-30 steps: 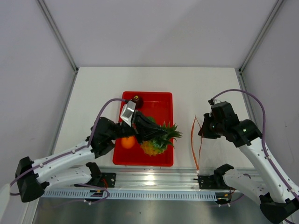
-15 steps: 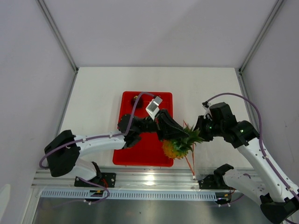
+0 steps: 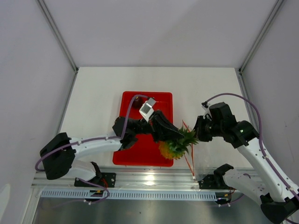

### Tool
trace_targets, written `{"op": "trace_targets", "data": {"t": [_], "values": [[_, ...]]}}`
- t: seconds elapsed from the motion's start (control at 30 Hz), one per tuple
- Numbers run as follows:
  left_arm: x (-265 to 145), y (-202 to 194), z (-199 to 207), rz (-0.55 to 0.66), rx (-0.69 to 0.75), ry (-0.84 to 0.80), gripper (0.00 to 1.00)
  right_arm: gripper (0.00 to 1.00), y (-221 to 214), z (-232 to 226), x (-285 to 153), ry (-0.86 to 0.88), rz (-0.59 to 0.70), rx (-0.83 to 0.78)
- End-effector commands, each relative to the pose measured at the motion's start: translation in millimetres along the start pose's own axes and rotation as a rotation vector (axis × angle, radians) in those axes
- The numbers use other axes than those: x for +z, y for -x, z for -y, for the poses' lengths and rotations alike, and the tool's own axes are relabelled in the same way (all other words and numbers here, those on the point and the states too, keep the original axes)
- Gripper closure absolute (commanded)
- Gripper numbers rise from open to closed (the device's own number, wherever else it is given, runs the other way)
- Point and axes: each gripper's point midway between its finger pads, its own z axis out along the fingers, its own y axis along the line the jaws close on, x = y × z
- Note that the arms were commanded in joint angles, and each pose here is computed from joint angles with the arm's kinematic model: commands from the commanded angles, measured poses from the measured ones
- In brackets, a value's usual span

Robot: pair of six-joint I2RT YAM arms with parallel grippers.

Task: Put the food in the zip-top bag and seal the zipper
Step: Place the fake fruit in the bin.

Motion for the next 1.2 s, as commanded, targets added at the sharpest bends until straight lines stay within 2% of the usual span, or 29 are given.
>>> {"op": "trace_targets", "data": {"t": [0.0,0.07,0.1,0.17,0.2,0.23,0.33,0.57,0.63,0.67,0.73,0.83,0.93,0.97,1.13,1.17], "values": [[-35,39,22,0.171,0.181,0.023,0.99,1.00,7,7,-4,-0.051,0.044,-0.023],[-54,42,1,0.190,0.165,0.183,0.99,1.00,9,14,-6,-0.092,0.055,-0.036],[-72,27,-16,0.176,0.132,0.287,0.99,1.00,10,16,-6,-0.100,0.060,-0.040],[-103,31,-46,0.202,0.080,0.553,0.99,1.00,12,19,-6,-0.120,0.070,-0.050],[-120,40,-65,0.254,0.064,0.713,0.99,1.00,13,21,-5,-0.126,0.072,-0.053],[-142,23,-79,0.194,0.015,0.855,0.99,1.00,13,22,-4,-0.132,0.072,-0.057],[-171,31,-95,0.259,-0.014,1.056,0.99,1.00,13,29,-2,-0.166,0.069,-0.067],[-220,9,-124,0.329,-0.176,1.361,0.99,1.00,14,37,-8,-0.208,0.087,-0.079],[-251,-6,-135,0.352,-0.214,1.525,1.00,1.00,14,37,-10,-0.208,0.091,-0.081],[-270,-13,-140,0.415,-0.248,1.617,0.99,1.00,14,37,-10,-0.208,0.094,-0.081],[-289,-20,-143,0.464,-0.259,1.693,0.99,1.00,15,37,-10,-0.210,0.096,-0.080],[-304,-28,-150,0.553,-0.273,1.719,0.99,1.00,14,37,-9,-0.206,0.092,-0.078],[-312,-36,-156,0.575,-0.291,1.753,0.85,1.00,13,37,-9,-0.210,0.090,-0.078],[-313,-38,-157,0.572,-0.295,1.760,0.74,1.00,13,37,-9,-0.210,0.090,-0.078],[-317,-50,-159,0.556,-0.326,1.782,0.37,1.00,13,38,-9,-0.211,0.089,-0.081],[-317,-49,-158,0.551,-0.320,1.781,0.22,1.00,12,38,-9,-0.211,0.087,-0.082]]}}
